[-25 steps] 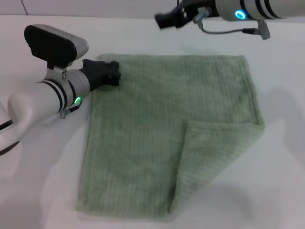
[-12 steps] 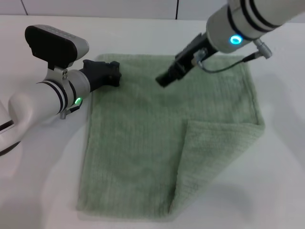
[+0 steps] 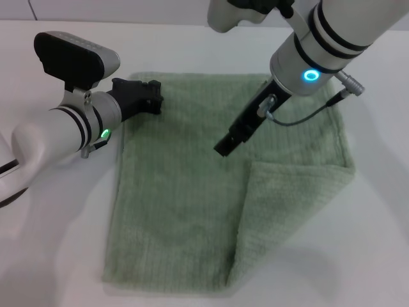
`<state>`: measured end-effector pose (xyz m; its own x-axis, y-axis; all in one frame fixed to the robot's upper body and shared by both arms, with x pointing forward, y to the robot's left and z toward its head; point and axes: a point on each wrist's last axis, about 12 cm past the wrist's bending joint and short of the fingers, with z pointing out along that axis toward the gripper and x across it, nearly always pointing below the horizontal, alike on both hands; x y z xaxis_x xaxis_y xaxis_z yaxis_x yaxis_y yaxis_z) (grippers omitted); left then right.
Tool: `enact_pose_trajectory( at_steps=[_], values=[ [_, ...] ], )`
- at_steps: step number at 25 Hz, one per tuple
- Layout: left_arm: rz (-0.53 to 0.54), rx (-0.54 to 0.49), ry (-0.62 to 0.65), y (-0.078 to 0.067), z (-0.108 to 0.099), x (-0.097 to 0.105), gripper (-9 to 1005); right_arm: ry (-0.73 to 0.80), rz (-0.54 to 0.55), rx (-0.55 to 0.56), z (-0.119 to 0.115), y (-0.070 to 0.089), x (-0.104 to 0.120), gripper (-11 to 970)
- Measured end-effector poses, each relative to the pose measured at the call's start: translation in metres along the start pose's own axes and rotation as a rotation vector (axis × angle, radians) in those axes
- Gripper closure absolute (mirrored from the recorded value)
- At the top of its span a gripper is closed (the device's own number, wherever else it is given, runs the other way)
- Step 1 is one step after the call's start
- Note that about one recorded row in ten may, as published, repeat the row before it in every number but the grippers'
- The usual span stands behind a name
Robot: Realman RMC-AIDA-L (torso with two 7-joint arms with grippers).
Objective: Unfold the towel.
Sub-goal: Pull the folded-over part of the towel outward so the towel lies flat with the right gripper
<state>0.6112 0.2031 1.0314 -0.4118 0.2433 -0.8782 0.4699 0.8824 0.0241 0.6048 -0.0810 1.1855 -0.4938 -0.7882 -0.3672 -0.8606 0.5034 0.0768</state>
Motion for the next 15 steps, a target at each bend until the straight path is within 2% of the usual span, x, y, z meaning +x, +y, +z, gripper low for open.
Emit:
enact_pose_trajectory(
  at_steps=[6,15],
  values=[
    [0.001,0.001,-0.004,0.000,0.000,-0.001,982,0.081,0.021,-0.027,0.005,0.000,0.007,162],
    [0.002,0.002,-0.006,-0.001,0.000,-0.002,981,0.113,0.054,-0.031,0.016,-0.006,0.016,162]
  ],
)
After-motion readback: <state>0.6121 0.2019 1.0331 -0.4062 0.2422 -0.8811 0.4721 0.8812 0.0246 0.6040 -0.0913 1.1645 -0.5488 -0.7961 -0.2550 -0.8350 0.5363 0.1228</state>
